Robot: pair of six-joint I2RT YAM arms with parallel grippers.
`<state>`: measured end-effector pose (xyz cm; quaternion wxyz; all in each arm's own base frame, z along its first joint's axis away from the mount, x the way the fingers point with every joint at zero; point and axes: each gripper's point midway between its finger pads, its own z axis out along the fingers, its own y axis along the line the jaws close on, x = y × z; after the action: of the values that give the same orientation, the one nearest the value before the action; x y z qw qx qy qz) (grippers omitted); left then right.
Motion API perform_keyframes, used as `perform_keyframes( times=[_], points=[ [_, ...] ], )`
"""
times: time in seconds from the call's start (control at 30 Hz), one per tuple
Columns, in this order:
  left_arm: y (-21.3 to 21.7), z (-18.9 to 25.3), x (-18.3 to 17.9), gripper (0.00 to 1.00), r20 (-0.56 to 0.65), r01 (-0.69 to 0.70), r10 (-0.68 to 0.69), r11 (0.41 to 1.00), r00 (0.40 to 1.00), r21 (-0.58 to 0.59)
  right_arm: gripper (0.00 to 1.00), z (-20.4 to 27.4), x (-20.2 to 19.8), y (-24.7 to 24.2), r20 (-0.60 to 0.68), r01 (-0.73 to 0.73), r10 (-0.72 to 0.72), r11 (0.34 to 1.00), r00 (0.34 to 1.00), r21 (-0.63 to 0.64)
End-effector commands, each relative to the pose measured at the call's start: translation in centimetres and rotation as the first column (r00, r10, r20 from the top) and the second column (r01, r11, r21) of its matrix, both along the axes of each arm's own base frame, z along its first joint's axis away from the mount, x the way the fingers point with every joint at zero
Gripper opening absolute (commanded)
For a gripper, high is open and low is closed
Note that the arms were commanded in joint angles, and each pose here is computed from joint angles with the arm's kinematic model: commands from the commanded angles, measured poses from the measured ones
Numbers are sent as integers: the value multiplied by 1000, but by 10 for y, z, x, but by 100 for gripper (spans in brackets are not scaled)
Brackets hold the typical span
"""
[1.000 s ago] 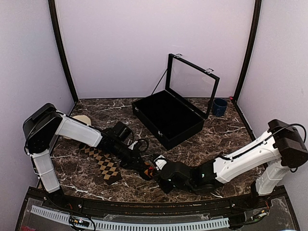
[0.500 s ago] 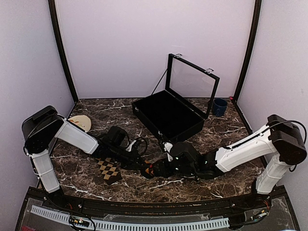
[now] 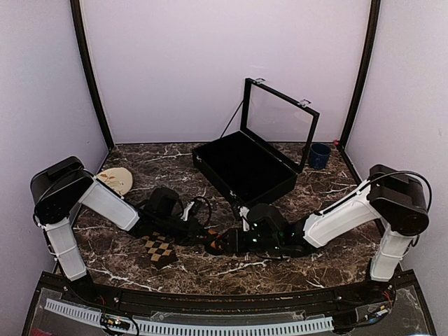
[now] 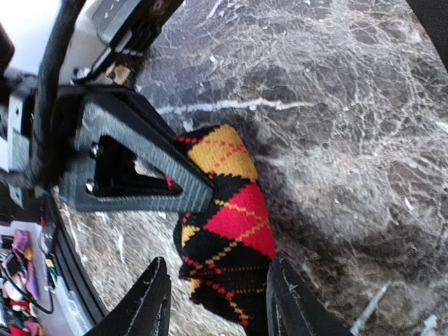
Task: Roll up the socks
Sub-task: Roll the sock at the center of the board.
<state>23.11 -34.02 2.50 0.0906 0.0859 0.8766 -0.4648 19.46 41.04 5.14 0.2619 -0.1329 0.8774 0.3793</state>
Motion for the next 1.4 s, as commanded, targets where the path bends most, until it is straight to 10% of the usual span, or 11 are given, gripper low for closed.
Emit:
perform_keyframes(
  times=[0.0,1.37],
  points=[
    [19,-26,-1,0,29,-42,39,994,999,96,44,1,2,12,-61,6,0,996,998,91],
    [11,-23,-15,0,122,-2,4,1000,993,-12,53,-46,1,16,-187,-23,34,998,982,63]
  ],
)
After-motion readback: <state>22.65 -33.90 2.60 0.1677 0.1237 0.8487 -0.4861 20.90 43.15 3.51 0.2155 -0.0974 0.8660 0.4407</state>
